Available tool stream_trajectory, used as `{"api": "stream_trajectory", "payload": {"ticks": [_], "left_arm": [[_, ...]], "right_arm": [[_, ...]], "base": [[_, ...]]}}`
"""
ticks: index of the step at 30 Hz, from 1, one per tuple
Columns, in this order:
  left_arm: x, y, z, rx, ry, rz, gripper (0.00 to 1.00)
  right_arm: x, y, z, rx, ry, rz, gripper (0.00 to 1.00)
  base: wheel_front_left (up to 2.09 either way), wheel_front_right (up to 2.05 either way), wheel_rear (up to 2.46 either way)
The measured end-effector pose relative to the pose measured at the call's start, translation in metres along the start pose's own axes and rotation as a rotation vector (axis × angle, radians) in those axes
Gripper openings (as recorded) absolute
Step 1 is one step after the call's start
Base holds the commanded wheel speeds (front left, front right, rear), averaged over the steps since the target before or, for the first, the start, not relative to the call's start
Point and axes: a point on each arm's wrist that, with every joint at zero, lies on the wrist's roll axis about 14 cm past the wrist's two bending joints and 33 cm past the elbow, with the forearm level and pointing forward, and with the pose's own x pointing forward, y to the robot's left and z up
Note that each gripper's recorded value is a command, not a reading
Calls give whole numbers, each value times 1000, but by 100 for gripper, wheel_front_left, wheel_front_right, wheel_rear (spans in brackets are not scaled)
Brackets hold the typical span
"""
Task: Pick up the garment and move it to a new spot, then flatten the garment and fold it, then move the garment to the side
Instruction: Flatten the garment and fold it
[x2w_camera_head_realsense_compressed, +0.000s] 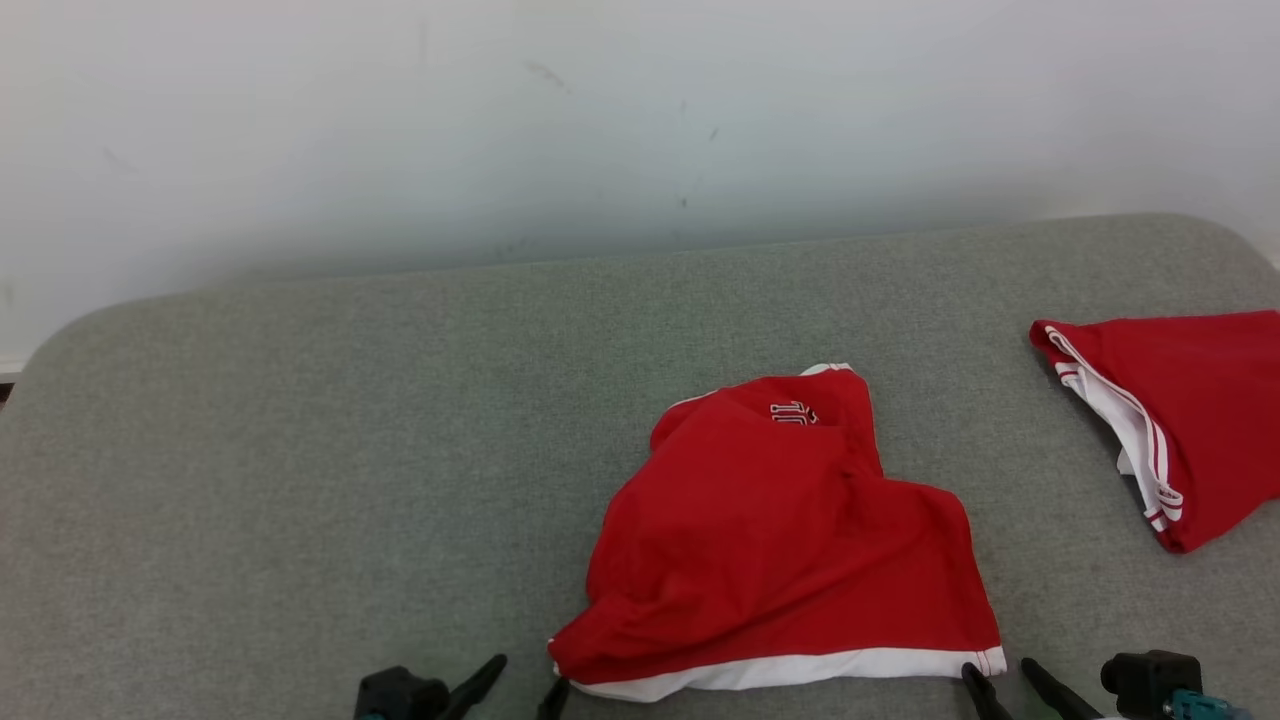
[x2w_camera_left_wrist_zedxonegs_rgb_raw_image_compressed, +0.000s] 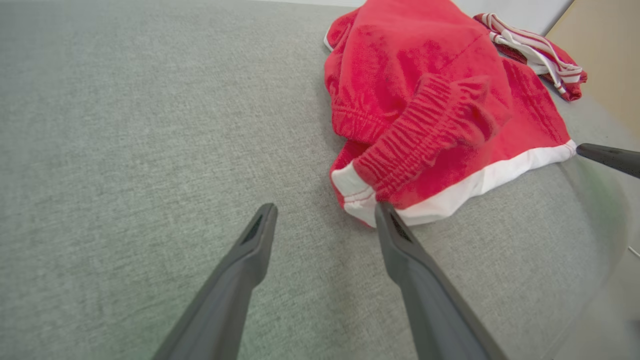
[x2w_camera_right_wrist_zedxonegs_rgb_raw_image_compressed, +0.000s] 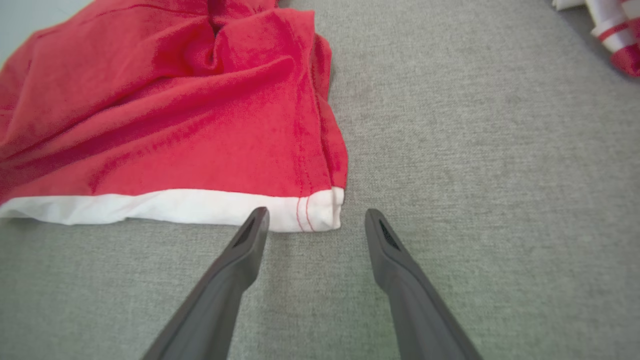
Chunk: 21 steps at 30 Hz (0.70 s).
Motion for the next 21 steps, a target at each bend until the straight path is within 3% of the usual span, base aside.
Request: {"api": "stream_trajectory", "payload": {"ticks": [14, 15, 16, 18, 19, 20, 21], "left_arm": [[26, -11, -4, 55, 67, -131, 100], [28, -16, -8, 56, 84, -154, 100], [28, -16, -8, 56, 84, -154, 100], [29, -15, -9, 62, 88, -160, 99], [29, -15, -9, 64, 89, -162, 56], [29, -15, -9, 61, 85, -166, 0], [29, -15, -9, 56, 84, -166, 0]], "right_arm": [[33, 14, -10, 5, 82, 56, 100], [34, 15, -12, 9, 90, 60, 64], [34, 15, -12, 9, 90, 60, 64], [34, 16, -11, 8, 89, 63, 35], [34, 17, -12, 12, 92, 68, 21], [34, 22, -15, 20, 96, 81, 0], [34, 24, -16, 25, 96, 86, 0]], "base": [[0, 0, 0], [0, 0, 0], [0, 0, 0], [0, 0, 0], [0, 0, 0], [0, 0, 0], [0, 0, 0]]}}
